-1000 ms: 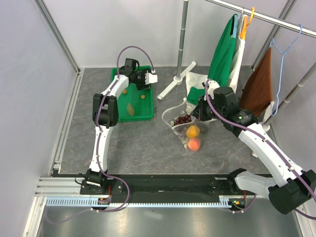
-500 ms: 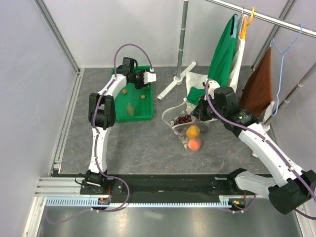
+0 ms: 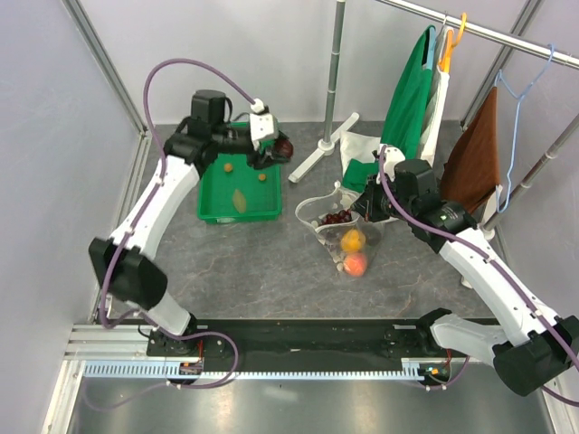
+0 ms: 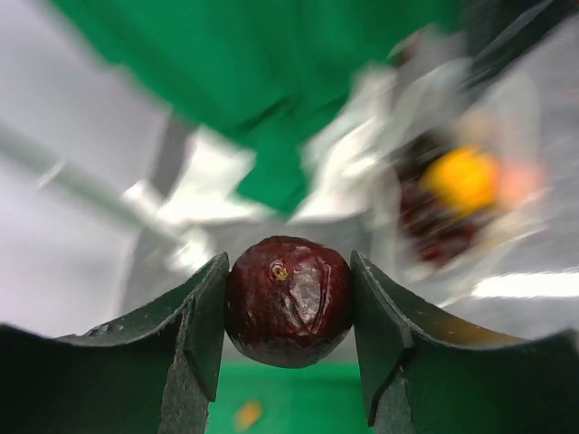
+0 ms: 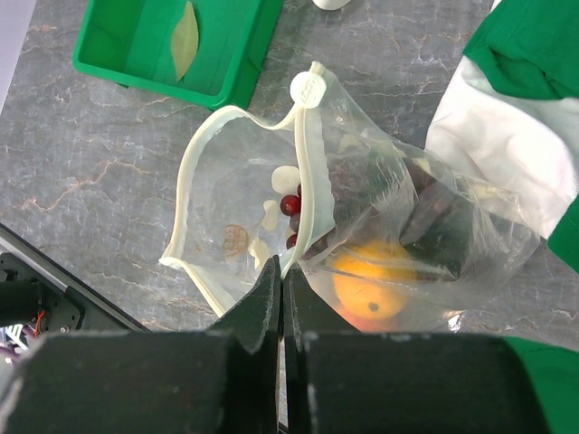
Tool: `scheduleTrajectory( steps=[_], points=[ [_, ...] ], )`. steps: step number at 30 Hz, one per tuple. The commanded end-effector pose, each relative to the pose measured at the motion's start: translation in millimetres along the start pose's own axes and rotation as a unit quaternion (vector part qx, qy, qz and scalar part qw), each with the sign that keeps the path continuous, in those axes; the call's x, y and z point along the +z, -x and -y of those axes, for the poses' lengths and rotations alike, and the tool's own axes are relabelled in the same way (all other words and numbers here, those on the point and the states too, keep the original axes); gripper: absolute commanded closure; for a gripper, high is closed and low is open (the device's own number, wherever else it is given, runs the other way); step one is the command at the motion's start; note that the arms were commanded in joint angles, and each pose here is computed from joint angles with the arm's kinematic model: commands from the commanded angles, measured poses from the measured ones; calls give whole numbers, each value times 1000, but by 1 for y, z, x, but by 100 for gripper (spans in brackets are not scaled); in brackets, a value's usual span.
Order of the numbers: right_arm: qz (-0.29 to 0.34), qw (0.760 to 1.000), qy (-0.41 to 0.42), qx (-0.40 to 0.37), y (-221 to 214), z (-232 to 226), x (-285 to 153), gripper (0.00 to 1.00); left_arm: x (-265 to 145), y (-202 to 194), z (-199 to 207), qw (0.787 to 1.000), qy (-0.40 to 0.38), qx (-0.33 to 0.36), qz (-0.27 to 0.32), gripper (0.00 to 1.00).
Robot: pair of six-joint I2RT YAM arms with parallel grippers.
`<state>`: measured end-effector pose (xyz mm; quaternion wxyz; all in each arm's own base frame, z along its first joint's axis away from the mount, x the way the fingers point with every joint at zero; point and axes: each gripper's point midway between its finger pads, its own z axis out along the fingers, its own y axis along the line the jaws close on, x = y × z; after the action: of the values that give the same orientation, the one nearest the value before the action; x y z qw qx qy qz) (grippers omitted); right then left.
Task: Place the food in the zip-top bag and seal the zipper
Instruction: Place the fake fruit in the zipper food storage bag.
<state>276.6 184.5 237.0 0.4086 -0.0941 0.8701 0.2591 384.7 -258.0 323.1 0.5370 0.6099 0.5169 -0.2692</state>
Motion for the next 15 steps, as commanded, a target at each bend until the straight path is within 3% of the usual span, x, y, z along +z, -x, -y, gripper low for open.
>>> scheduleTrajectory(
  steps=[1,5,15],
  points=[
    [29,999,15,-8,13,-7,-10,100,24,29,88,987,-103,-115,36,59],
    [32,999,19,-9,13,-8,-10,100,52,44,128,978,-139,-148,35,59],
    [39,999,24,-13,11,-9,-15,100,114,18,150,975,-137,-174,-10,59]
  ],
)
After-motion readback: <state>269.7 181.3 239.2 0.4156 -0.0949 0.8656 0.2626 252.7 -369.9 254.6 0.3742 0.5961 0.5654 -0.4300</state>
